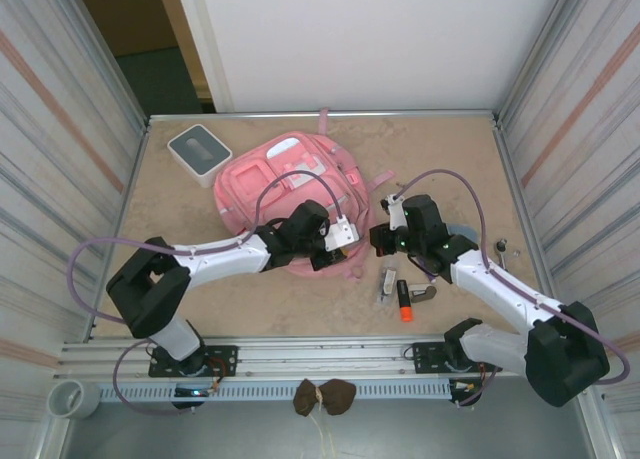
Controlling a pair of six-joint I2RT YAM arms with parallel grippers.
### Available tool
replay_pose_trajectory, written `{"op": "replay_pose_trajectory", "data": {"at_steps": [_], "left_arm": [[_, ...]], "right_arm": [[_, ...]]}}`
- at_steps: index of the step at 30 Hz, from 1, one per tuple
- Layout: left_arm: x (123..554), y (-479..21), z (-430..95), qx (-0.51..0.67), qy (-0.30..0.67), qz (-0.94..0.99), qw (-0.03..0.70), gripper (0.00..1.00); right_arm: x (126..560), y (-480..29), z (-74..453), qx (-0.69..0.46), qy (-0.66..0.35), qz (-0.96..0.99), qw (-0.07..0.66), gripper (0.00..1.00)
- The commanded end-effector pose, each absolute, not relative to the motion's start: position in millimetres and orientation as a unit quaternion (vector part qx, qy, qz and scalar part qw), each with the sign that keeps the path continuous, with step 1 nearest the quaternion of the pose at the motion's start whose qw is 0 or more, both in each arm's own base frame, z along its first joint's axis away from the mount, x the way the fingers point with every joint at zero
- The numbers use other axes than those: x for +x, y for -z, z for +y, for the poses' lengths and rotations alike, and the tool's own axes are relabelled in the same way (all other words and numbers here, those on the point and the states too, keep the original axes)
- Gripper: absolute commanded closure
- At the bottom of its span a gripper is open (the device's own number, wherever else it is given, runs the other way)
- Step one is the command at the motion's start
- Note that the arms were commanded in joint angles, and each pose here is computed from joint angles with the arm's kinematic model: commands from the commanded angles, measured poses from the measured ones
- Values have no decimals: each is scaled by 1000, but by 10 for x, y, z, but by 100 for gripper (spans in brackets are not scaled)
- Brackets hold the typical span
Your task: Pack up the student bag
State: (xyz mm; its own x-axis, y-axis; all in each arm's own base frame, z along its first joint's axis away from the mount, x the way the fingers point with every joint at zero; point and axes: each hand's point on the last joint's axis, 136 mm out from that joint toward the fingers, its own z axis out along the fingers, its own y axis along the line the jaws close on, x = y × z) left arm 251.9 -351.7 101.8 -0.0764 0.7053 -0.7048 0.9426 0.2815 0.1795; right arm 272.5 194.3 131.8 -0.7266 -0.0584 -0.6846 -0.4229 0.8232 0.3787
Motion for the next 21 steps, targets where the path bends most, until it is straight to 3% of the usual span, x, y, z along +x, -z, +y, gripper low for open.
{"op": "replay_pose_trajectory", "data": {"at_steps": [1,6,10,17,21], "left_arm": [[2448,-931,-3517,584,178,719,333,69],[2403,-813,-3511,584,185,727,311,59],[2405,-738,-3501,584,181,732,302,59],[2402,-792,-3549,579,201,730,302,93],[2392,-901,-3565,571,227,723,316,100]], "right_arm": [[2755,-1232,1973,-121,-283,888,342,100],[2730,-1079,1954,-108,-283,893,332,100],[2707,-1010,1929,-103,-283,895,331,100],[2656,-869,1968,-110,-296,895,315,100],[2618,-815,1988,-113,-313,892,306,97]]}}
